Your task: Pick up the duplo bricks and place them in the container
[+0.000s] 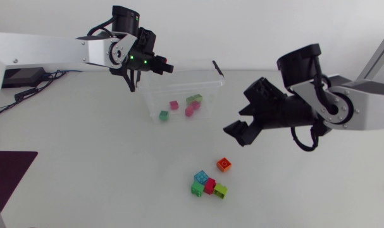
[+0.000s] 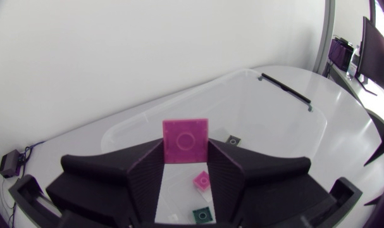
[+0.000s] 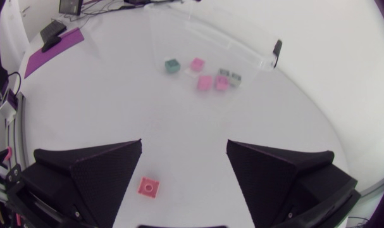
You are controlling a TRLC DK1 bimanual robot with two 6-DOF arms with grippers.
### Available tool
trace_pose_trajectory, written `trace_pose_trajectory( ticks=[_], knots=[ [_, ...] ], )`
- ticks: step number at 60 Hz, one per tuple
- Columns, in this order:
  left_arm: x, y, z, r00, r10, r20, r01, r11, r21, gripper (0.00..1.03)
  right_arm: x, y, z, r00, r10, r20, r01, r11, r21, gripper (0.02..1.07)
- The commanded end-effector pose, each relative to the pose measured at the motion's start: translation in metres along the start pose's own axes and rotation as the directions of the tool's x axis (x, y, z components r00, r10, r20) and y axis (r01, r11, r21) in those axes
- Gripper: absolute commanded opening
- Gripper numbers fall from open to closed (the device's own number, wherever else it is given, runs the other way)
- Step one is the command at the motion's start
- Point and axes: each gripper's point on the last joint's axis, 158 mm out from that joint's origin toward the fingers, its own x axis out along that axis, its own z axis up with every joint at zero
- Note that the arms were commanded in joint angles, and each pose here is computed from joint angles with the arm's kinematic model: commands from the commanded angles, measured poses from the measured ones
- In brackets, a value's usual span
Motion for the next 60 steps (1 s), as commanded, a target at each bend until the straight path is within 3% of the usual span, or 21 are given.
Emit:
trace_pose_trajectory(
  ticks=[1,5,9,13,19,26,40,51,60],
  knots=[
    [0.011,0.012,0.008,1.000,0.012,0.020,-0.011,1.000,-0.011,0.21,0.001,0.009,-0.025,0.998,0.013,-0.062,-0.013,1.000,-0.007,0.99],
    [0.017,0.014,0.010,1.000,0.014,0.018,-0.014,1.000,-0.013,0.27,0.004,0.015,-0.038,0.994,0.030,-0.109,-0.028,0.999,0.015,0.99],
    [0.024,0.016,0.006,1.000,0.015,-0.004,-0.015,1.000,-0.017,0.47,0.010,0.022,-0.050,0.988,0.043,-0.150,-0.038,0.999,0.035,0.99],
    [0.030,0.018,0.001,1.000,0.014,-0.028,-0.015,1.000,-0.026,0.74,0.020,0.031,-0.065,0.977,0.051,-0.205,-0.042,0.998,0.046,0.99],
    [0.026,0.019,0.000,0.999,0.015,-0.041,-0.016,0.999,-0.027,0.92,0.031,0.042,-0.080,0.963,0.057,-0.262,-0.047,0.998,0.045,0.99],
    [0.004,0.019,0.009,0.999,0.017,-0.027,-0.017,1.000,-0.021,0.98,0.040,0.050,-0.094,0.948,0.065,-0.312,-0.048,0.997,0.060,0.99],
    [-0.056,-0.008,0.009,0.999,-0.026,-0.028,0.028,0.998,0.053,0.98,0.050,0.052,-0.106,0.935,0.050,-0.352,-0.028,0.997,0.069,0.97],
    [-0.097,-0.049,-0.038,0.978,-0.096,-0.183,0.117,0.987,0.106,0.98,0.062,0.057,-0.116,0.922,0.054,-0.383,-0.025,0.996,0.081,0.96],
    [-0.120,-0.076,-0.091,0.934,-0.149,-0.325,0.197,0.973,0.120,0.98,0.069,0.059,-0.121,0.917,0.055,-0.395,-0.025,0.996,0.081,0.89]
  ],
)
